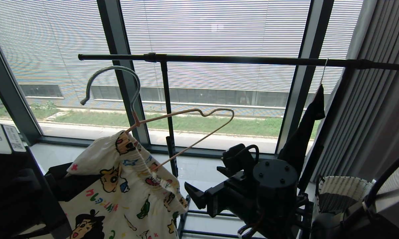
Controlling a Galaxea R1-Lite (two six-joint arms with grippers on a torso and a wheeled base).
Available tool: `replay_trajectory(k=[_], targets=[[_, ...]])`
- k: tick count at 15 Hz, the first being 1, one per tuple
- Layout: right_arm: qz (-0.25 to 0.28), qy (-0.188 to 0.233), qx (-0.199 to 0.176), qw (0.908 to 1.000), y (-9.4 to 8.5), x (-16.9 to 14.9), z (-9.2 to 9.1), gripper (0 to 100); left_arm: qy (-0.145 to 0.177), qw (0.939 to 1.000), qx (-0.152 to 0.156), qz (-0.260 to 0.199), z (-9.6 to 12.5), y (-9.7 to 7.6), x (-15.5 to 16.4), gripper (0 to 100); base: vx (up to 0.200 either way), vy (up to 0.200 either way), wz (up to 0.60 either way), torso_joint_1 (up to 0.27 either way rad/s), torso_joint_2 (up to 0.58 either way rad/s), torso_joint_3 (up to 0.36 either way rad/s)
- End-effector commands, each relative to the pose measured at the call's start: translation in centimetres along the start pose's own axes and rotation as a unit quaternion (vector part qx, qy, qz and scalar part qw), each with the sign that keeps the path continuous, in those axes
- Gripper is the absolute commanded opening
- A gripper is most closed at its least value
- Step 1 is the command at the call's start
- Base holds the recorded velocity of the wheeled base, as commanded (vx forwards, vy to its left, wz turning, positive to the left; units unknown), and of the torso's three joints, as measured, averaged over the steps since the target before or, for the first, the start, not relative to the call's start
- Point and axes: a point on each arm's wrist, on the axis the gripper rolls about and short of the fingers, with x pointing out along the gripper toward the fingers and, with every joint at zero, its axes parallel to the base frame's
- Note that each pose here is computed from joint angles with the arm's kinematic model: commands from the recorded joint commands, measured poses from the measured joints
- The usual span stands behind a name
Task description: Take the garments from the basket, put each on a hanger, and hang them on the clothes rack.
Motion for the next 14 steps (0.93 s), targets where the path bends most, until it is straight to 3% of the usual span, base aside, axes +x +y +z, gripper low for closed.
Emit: replay_trajectory(k=[1,5,10,14], targets=[[0.007,0.017,-0.007,0.9998,0.6,0.4,-1.3,100,-0.014,0.9998,0.003,-0.011,0.6,-0.1,0.1,0,0.000,0.000,0.00,0.000,0.00,0.000],[0.039,0.036,-0.019,0.9984,2.9,0.1,-2.7,100,-0.026,0.9993,0.006,-0.027,1.1,-0.5,0.2,0,0.000,0.000,0.00,0.000,0.00,0.000],[-0.014,0.041,-0.042,0.9981,2.5,0.5,-3.7,100,-0.030,0.9992,0.006,-0.025,1.2,-0.5,0.0,0,0.000,0.000,0.00,0.000,0.00,0.000],[-0.018,0.046,-0.064,0.9967,2.4,0.6,-4.0,100,-0.032,0.9992,0.007,-0.023,1.2,-0.5,-0.2,0,0.000,0.000,0.00,0.000,0.00,0.000]])
